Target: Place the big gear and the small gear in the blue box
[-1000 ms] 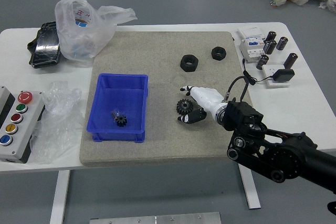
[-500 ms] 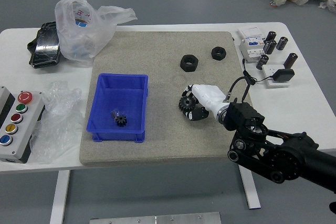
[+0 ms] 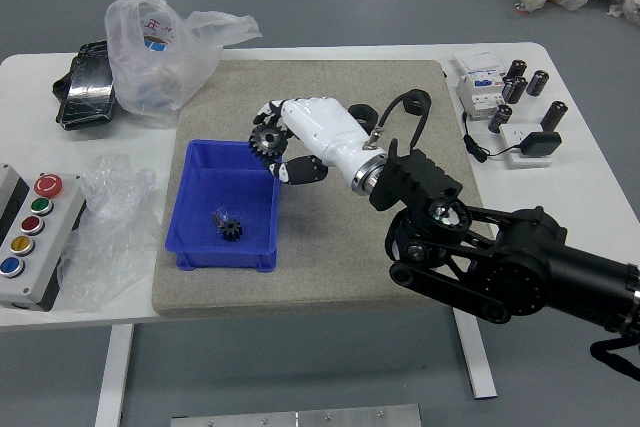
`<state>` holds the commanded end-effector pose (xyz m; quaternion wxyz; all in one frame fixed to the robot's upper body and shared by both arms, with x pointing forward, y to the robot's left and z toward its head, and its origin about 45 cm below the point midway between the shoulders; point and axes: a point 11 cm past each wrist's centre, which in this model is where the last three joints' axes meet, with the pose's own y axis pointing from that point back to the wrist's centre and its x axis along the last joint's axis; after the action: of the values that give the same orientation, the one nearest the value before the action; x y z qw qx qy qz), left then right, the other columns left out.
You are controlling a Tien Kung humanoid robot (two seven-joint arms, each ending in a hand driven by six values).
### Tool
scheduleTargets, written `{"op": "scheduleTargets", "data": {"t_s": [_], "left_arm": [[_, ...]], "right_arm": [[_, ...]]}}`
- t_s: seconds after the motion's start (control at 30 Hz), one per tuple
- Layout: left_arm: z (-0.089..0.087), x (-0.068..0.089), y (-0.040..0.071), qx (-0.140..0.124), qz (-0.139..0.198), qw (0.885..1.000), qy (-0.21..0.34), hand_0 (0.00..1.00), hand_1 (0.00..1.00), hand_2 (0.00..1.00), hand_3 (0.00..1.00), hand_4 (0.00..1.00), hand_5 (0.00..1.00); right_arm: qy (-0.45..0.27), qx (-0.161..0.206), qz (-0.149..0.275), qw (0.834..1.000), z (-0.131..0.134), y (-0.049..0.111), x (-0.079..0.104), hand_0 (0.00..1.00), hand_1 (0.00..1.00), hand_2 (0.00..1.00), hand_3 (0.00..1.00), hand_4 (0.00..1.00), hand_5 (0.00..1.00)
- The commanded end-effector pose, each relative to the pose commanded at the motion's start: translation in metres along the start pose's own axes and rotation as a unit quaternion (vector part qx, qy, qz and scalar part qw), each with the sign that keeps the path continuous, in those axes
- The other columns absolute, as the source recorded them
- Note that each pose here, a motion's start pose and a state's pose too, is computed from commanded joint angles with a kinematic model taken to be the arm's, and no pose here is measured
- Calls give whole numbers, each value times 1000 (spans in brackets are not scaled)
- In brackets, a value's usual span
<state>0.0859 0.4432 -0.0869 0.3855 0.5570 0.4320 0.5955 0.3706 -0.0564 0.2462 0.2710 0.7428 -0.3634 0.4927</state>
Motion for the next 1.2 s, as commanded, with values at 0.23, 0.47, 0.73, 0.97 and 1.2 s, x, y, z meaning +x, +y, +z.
{"op": "scheduleTargets", "data": {"t_s": [0.23, 0.47, 0.73, 0.97, 1.2], "left_arm": [[-1, 1, 0, 3, 0, 1000, -1, 689, 613, 592, 671, 639, 462], [0, 1, 0, 0, 1, 1000, -2, 688, 613, 593, 670, 640, 466], [0, 2, 0, 1, 2, 1000, -2, 688, 612, 593, 671, 640, 467], [-1, 0, 0, 2, 1, 1000, -2, 688, 612, 592, 670, 640, 469], [-1, -1, 0, 1, -1, 1000, 1, 688, 612, 592, 670, 641, 468]], "right_arm": [[-17, 47, -29, 998, -18, -3, -9, 526, 602, 537, 462, 373, 2], [-16, 43, -83, 996, -17, -4, -22, 692, 757, 741, 622, 283, 82], [0, 10, -106, 994, -2, -4, -27, 910, 948, 953, 962, 733, 149], [-22, -2, -65, 998, 9, -4, -14, 885, 942, 946, 955, 703, 134], [-128, -50, 25, 990, 55, 18, 19, 856, 926, 926, 936, 712, 159]]}}
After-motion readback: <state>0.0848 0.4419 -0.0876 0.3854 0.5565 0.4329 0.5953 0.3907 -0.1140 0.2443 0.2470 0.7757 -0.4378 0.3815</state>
